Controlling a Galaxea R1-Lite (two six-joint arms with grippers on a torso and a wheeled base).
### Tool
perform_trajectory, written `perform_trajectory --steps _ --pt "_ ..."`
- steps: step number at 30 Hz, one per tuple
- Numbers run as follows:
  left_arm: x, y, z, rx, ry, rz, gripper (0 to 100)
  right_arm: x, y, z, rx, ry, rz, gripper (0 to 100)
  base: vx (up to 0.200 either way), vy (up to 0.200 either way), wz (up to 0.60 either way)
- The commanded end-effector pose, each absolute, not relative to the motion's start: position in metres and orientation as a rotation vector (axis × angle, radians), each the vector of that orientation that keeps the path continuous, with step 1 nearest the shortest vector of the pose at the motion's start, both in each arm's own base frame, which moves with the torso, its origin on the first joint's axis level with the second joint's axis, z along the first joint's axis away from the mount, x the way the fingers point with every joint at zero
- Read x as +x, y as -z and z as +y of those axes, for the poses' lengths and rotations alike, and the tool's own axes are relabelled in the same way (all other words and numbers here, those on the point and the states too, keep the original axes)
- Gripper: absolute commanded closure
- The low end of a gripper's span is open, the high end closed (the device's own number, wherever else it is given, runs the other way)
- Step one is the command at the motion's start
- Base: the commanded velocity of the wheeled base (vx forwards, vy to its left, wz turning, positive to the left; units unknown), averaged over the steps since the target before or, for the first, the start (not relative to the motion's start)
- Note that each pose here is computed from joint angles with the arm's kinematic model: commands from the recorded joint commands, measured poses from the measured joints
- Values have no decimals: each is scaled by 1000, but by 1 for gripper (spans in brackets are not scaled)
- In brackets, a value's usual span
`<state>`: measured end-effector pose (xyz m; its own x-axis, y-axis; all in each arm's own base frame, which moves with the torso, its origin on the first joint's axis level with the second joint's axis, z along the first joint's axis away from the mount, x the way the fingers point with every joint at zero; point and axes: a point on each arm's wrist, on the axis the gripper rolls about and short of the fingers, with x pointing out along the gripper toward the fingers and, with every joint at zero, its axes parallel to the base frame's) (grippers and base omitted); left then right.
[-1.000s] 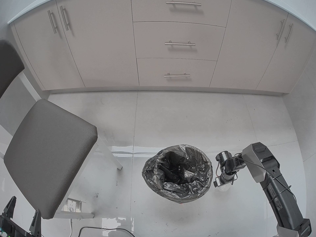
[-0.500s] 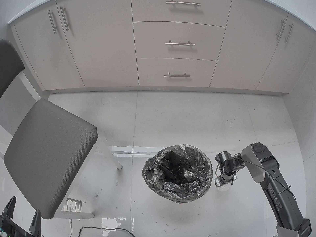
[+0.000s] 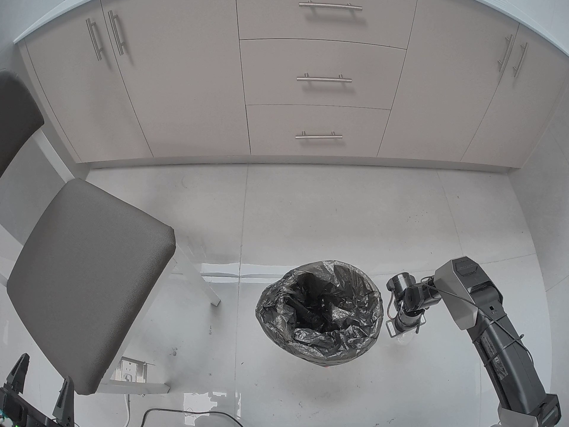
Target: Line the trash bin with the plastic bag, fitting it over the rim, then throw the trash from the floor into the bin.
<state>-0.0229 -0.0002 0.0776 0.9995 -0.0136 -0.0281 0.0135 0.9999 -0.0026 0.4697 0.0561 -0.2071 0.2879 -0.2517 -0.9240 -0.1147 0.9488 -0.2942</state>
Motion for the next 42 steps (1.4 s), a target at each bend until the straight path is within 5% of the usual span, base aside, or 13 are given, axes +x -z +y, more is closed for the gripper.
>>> perform_trajectory --steps 1,15,27,30,31,42 --pt "-23 -75 0 -2 14 23 0 470 207 54 -327 100 1282 100 0 0 0" --pt "-23 -75 0 -2 14 23 0 480 183 43 -295 204 1229 100 0 0 0" --pt "-23 -75 0 -2 14 23 0 490 -31 61 -210 280 1006 100 0 0 0" --pt "-23 -75 0 -3 14 23 0 489 -34 62 -209 279 1004 100 0 0 0" --pt "-23 -75 0 -3 14 23 0 466 -98 84 -190 248 961 100 0 0 0" --pt "-23 -75 0 -2 14 21 0 360 -221 187 -279 0 835 100 0 0 0"
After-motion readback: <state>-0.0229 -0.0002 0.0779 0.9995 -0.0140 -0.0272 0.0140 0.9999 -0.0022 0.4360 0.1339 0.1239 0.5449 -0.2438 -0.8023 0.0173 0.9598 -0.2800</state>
